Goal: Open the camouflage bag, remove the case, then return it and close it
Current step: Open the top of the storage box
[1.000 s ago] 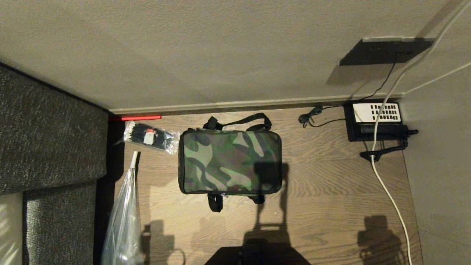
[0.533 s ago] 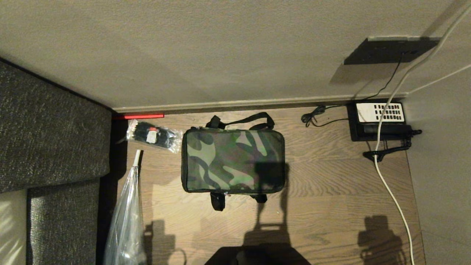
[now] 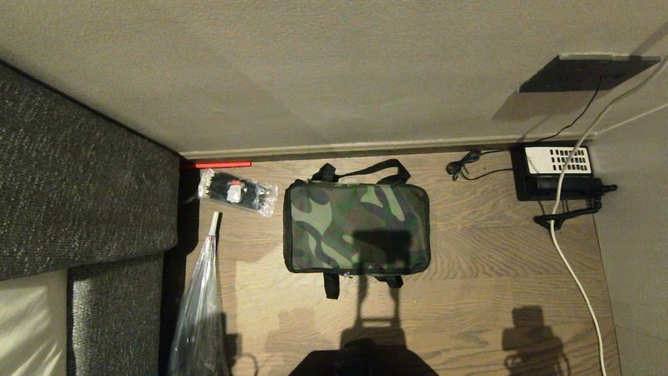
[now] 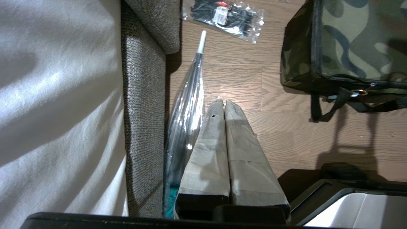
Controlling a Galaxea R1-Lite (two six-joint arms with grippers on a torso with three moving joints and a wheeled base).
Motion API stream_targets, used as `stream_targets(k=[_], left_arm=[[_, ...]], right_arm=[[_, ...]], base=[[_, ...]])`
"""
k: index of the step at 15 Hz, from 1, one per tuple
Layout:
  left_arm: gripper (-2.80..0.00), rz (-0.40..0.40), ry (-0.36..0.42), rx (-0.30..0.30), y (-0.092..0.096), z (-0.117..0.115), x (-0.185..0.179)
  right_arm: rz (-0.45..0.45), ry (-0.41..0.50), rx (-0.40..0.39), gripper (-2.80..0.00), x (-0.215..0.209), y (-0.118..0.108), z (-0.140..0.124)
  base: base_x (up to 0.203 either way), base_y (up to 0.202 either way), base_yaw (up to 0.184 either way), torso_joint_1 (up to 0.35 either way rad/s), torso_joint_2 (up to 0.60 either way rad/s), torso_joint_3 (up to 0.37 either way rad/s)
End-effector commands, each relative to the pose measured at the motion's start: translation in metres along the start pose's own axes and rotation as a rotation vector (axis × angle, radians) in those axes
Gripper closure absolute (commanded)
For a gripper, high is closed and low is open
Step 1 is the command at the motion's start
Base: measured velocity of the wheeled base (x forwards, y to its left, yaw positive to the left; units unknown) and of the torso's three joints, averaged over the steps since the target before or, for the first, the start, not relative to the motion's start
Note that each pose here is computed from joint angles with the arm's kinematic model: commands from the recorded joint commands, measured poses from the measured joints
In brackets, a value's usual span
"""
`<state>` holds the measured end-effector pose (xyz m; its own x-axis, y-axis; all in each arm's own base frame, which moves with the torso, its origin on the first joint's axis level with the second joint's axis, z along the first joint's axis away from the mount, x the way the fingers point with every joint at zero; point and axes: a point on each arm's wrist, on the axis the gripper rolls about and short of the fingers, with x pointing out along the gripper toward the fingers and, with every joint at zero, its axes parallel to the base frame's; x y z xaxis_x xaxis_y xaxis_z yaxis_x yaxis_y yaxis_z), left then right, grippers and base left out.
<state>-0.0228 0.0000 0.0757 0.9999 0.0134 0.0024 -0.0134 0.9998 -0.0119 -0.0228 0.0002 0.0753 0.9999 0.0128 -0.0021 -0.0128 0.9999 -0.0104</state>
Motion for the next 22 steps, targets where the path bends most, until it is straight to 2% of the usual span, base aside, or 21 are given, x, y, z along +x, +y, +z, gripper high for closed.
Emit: stream_targets(k=[1, 11, 13, 17, 18, 19, 21, 22], left_arm=[[0.00, 0.000, 0.001, 0.001, 0.000, 0.000, 0.000], [0.00, 0.000, 0.001, 0.001, 0.000, 0.000, 0.000], [0.00, 0.000, 0.001, 0.001, 0.000, 0.000, 0.000], [0.00, 0.000, 0.001, 0.001, 0.000, 0.000, 0.000], [0.00, 0.000, 0.001, 0.001, 0.000, 0.000, 0.000], [0.00, 0.000, 0.001, 0.001, 0.000, 0.000, 0.000], [0.00, 0.000, 0.001, 0.001, 0.000, 0.000, 0.000], [0.00, 0.000, 0.001, 0.001, 0.000, 0.000, 0.000]], right_arm=[[0.001, -0.002, 0.000, 0.00, 0.000, 0.000, 0.000], [0.001, 0.010, -0.016, 0.00, -0.002, 0.000, 0.003], [0.018, -0.032, -0.014, 0.00, -0.012, 0.000, 0.025], [0.081, -0.153, 0.054, 0.00, -0.075, 0.001, 0.117], [0.086, -0.133, 0.092, 0.00, -0.075, 0.001, 0.138], [0.099, -0.056, 0.138, 0.00, -0.062, 0.001, 0.156], [0.174, 0.161, 0.207, 0.00, -0.014, -0.003, 0.184], [0.196, 0.258, 0.222, 0.00, 0.005, -0.003, 0.189]], base=[[0.000, 0.000, 0.000, 0.000, 0.00, 0.000], [0.000, 0.000, 0.000, 0.000, 0.00, 0.000], [0.000, 0.000, 0.000, 0.000, 0.00, 0.000], [0.000, 0.000, 0.000, 0.000, 0.00, 0.000], [0.000, 0.000, 0.000, 0.000, 0.00, 0.000], [0.000, 0.000, 0.000, 0.000, 0.00, 0.000], [0.000, 0.000, 0.000, 0.000, 0.00, 0.000], [0.000, 0.000, 0.000, 0.000, 0.00, 0.000]])
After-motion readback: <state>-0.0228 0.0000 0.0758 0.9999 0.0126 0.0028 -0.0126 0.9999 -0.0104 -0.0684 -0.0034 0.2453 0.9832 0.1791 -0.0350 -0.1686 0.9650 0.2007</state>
